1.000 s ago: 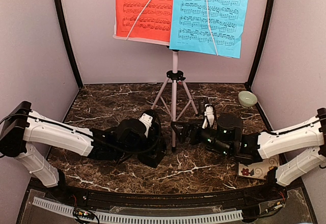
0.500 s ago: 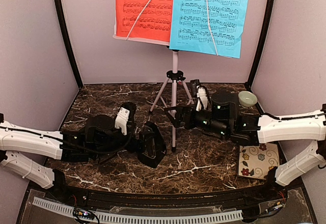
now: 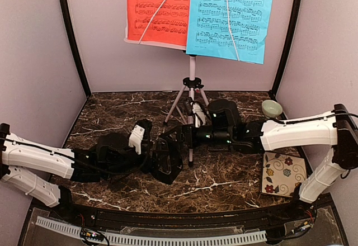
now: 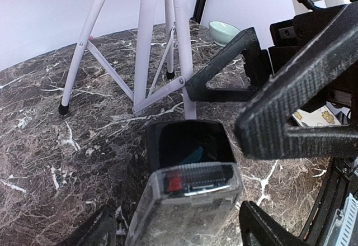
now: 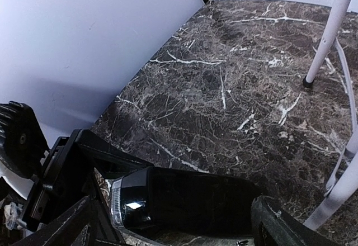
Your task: Set up the instrument practice props
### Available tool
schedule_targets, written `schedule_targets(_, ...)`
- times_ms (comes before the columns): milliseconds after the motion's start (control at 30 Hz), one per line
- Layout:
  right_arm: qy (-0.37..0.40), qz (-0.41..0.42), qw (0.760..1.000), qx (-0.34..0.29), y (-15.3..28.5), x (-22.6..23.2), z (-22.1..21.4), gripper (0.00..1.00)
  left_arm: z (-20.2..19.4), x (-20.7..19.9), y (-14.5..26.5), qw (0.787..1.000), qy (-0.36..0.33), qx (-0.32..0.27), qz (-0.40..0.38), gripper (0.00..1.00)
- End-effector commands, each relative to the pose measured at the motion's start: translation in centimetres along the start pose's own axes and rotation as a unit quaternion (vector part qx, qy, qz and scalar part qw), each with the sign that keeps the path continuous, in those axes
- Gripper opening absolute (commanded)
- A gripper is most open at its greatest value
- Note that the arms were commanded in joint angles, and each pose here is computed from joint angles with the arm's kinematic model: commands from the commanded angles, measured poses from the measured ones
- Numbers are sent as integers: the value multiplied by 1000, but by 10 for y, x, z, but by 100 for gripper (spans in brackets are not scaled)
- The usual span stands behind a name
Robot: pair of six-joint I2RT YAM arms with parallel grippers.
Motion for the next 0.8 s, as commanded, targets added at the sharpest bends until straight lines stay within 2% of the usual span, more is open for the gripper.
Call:
schedule_targets(0, -35, 37, 999, 8, -6, 4, 9, 95, 14, -1, -3, 1000, -11, -29, 3, 76)
schedule_targets(167, -69, 52, 996, 14, -8, -4, 9, 93, 17, -2, -4, 999, -19, -42, 3, 66)
schedule_targets(767, -121, 57, 990, 47, -31, -22, 0, 87, 22, -3, -4, 998, -29, -56, -1, 53)
Point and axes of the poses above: each gripper's point midway between its finger pads, its own y axis back along the fingers, its own x axis along the line the jaws close on, z = x × y, the point moved 9 cm from there along y, back along the fingers, and after that the axes turned 10 degrees about -y, right-handed, at the moved point
